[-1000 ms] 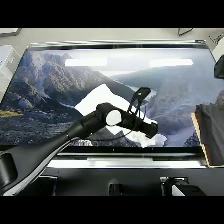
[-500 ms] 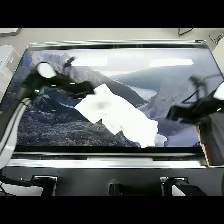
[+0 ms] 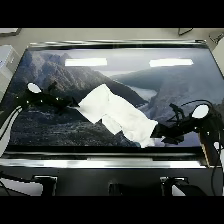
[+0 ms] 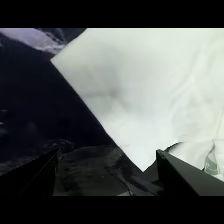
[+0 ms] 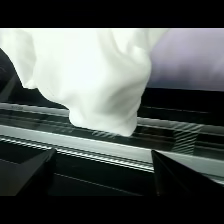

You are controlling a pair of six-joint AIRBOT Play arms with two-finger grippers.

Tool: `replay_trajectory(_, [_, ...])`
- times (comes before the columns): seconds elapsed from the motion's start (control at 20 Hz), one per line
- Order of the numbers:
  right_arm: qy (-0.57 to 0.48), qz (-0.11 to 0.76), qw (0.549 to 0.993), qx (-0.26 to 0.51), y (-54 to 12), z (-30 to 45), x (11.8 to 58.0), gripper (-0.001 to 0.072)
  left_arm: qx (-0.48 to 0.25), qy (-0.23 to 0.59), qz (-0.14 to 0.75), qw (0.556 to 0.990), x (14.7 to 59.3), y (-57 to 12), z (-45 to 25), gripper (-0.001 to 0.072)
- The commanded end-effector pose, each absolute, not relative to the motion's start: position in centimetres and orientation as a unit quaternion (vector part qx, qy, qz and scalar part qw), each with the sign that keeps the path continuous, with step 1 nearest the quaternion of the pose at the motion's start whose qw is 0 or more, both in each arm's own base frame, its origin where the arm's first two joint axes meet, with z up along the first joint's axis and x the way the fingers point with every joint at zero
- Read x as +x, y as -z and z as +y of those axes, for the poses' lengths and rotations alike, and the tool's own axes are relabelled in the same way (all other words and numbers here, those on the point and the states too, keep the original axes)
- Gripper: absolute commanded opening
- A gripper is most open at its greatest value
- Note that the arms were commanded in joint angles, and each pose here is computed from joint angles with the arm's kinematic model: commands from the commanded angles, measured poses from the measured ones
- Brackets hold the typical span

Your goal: Fold the clothes and pants, and hang the long-sleeved shirts on hangers.

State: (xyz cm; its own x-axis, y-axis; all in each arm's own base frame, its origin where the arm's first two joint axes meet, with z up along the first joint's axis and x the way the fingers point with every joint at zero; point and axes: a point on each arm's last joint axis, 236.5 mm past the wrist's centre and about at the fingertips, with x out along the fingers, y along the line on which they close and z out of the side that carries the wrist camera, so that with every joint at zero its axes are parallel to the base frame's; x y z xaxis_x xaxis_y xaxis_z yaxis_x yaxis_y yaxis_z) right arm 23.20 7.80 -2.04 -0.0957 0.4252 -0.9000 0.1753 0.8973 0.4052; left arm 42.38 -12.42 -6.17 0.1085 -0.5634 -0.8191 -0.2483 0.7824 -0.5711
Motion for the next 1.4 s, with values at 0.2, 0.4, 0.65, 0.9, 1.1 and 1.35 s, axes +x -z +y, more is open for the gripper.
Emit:
replay_trajectory(0.2, [-0.096,0.733,0.639,0.212,2.5,8.0,23.1,0.0702,-0.322,0.127,0.659,0.667,42.5,9.9,-16.3,0.0707])
replay_trajectory(0.4, [-0.088,0.732,0.644,0.203,2.8,7.5,23.3,0.0702,-0.32,0.129,0.638,0.688,43.7,10.1,-18.0,0.0703])
replay_trajectory(0.65, [-0.068,0.717,0.662,0.209,4.9,7.0,23.9,0.0703,-0.333,0.121,0.621,0.699,44.7,9.8,-18.9,0.0029])
replay_trajectory(0.9, [-0.078,0.699,0.662,0.26,8.5,9.0,22.9,0.0522,-0.331,0.132,0.616,0.702,44.6,8.5,-19.2,0.0025])
replay_trajectory(1.1, [-0.075,0.65,0.713,0.251,6.6,8.1,27.1,0.0044,-0.292,0.179,0.585,0.735,45.0,5.2,-19.1,0.0025])
replay_trajectory(1.35, [-0.077,0.462,0.876,0.116,-10.6,3.5,38.0,0.0045,-0.227,0.24,0.35,0.877,49.9,-16.4,-15.5,0.0024])
